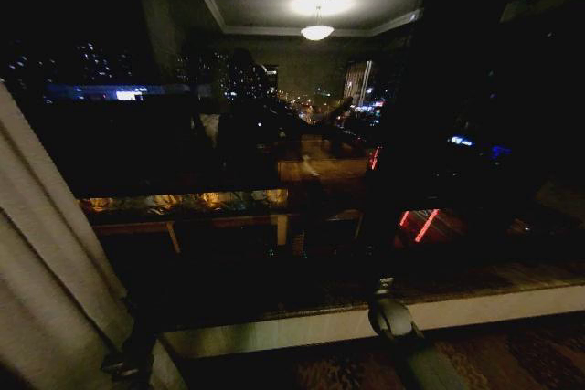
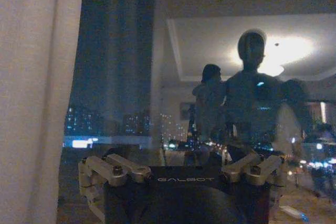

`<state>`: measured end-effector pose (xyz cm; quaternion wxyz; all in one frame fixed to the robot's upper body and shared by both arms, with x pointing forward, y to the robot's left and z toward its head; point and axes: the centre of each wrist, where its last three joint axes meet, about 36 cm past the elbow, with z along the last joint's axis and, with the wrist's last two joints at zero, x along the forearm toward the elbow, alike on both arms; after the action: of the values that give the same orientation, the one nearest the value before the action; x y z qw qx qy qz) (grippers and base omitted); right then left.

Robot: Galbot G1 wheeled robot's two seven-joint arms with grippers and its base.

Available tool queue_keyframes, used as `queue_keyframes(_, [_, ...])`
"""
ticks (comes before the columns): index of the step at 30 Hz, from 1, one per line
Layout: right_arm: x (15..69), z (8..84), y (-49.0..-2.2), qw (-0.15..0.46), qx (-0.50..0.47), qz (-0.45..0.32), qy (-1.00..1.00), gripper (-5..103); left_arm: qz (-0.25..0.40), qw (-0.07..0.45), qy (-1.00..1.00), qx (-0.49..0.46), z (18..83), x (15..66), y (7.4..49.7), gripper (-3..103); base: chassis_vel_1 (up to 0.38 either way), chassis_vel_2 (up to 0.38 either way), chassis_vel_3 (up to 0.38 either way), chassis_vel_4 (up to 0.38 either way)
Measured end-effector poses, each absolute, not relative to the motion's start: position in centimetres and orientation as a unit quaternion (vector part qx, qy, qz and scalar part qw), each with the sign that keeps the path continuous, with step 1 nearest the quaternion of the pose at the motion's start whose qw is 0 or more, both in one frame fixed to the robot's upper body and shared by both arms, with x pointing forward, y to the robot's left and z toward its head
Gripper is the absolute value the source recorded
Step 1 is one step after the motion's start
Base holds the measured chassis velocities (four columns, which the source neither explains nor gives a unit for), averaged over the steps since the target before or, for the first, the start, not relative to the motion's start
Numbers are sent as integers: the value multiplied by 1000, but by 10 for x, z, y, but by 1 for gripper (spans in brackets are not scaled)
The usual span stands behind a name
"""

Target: Open the curtains by pulling them apart, changing their state from closed to fully open.

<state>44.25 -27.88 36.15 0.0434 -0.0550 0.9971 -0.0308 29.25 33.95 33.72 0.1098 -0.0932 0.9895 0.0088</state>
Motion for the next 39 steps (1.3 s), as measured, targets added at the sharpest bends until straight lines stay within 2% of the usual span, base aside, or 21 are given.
queue_keyframes(17, [443, 362, -279, 43, -55, -31, 997, 100, 9, 110, 990, -94, 337, 292, 340, 100, -52, -68, 58, 57])
queue_keyframes(39, [443, 362, -279, 43, -55, -31, 997, 100, 9, 110, 989, -94, 337, 292, 340, 100, -314, -311, 308, 306])
